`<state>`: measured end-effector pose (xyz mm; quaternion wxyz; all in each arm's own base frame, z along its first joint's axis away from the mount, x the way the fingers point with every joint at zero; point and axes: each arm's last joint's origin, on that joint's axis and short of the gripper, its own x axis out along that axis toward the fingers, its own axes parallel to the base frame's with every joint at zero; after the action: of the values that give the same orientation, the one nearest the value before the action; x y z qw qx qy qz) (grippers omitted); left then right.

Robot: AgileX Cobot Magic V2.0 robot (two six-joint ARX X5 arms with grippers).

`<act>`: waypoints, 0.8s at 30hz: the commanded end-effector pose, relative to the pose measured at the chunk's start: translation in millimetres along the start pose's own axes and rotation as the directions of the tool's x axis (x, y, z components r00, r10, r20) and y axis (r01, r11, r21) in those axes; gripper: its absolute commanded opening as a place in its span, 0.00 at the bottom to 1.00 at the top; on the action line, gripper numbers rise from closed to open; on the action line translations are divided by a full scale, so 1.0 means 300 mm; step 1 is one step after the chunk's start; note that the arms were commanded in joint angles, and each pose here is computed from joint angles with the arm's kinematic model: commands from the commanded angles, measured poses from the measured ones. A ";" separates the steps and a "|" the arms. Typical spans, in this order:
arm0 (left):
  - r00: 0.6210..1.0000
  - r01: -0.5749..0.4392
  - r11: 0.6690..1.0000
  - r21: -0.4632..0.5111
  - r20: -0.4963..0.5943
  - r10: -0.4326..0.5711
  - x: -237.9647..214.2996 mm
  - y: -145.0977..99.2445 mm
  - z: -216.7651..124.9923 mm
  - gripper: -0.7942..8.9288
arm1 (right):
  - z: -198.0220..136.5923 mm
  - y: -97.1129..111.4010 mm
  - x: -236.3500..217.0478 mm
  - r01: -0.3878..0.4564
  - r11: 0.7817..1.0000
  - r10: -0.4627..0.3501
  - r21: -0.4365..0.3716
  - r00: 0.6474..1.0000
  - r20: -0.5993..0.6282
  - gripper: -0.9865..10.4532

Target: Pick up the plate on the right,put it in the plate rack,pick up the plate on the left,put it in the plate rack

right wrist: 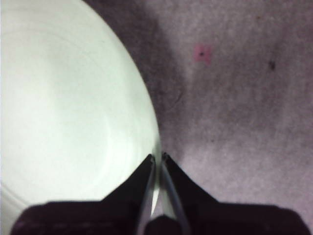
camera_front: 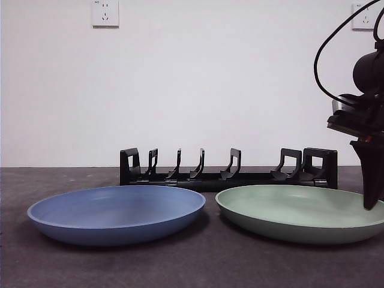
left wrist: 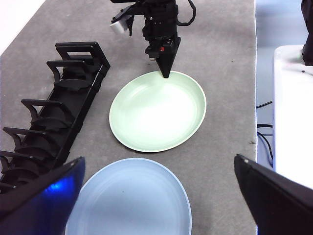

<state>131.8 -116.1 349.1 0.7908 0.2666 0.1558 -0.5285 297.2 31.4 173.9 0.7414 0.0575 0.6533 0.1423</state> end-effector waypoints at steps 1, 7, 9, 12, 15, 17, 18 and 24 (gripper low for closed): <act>1.000 0.006 1.000 0.018 0.009 -0.006 0.002 -0.002 0.004 0.73 | 0.001 -0.002 0.008 0.008 1.000 -0.008 -0.004 1.000 -0.006 0.08; 1.000 0.023 0.998 0.058 0.013 -0.024 0.006 -0.013 0.010 0.73 | -0.001 0.020 -0.053 -0.056 0.998 0.057 -0.017 0.998 0.030 0.08; 1.000 0.024 0.996 0.084 0.012 -0.025 0.008 -0.018 0.013 0.73 | 0.002 0.038 -0.104 -0.089 0.996 0.091 -0.032 0.994 0.063 0.08; 1.000 0.009 0.990 0.143 -0.006 -0.008 0.015 -0.026 0.017 0.73 | 0.006 0.070 -0.202 -0.128 0.990 0.136 -0.066 0.983 0.125 0.08; 0.999 -0.016 0.975 0.220 -0.031 0.023 0.023 -0.035 0.022 0.73 | 0.001 0.105 -0.306 -0.159 0.981 0.177 -0.107 0.968 0.177 0.08; 0.998 -0.031 0.960 0.278 -0.046 0.046 0.031 -0.042 0.027 0.73 | -0.007 0.126 -0.371 -0.161 0.979 0.185 -0.128 0.963 0.198 0.08; 0.997 -0.041 0.952 0.304 -0.050 0.059 0.038 -0.044 0.031 0.73 | -0.009 0.132 -0.395 -0.160 0.978 0.185 -0.134 0.961 0.205 0.08; 0.990 -0.085 0.871 0.485 -0.060 0.130 0.090 -0.064 0.063 0.73 | -0.025 0.187 -0.488 -0.209 0.962 0.243 -0.178 0.951 0.193 0.08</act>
<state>124.2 -150.0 345.5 0.7376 0.4570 0.0609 -0.4934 267.8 39.1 324.8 0.7893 0.0926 0.5513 0.2539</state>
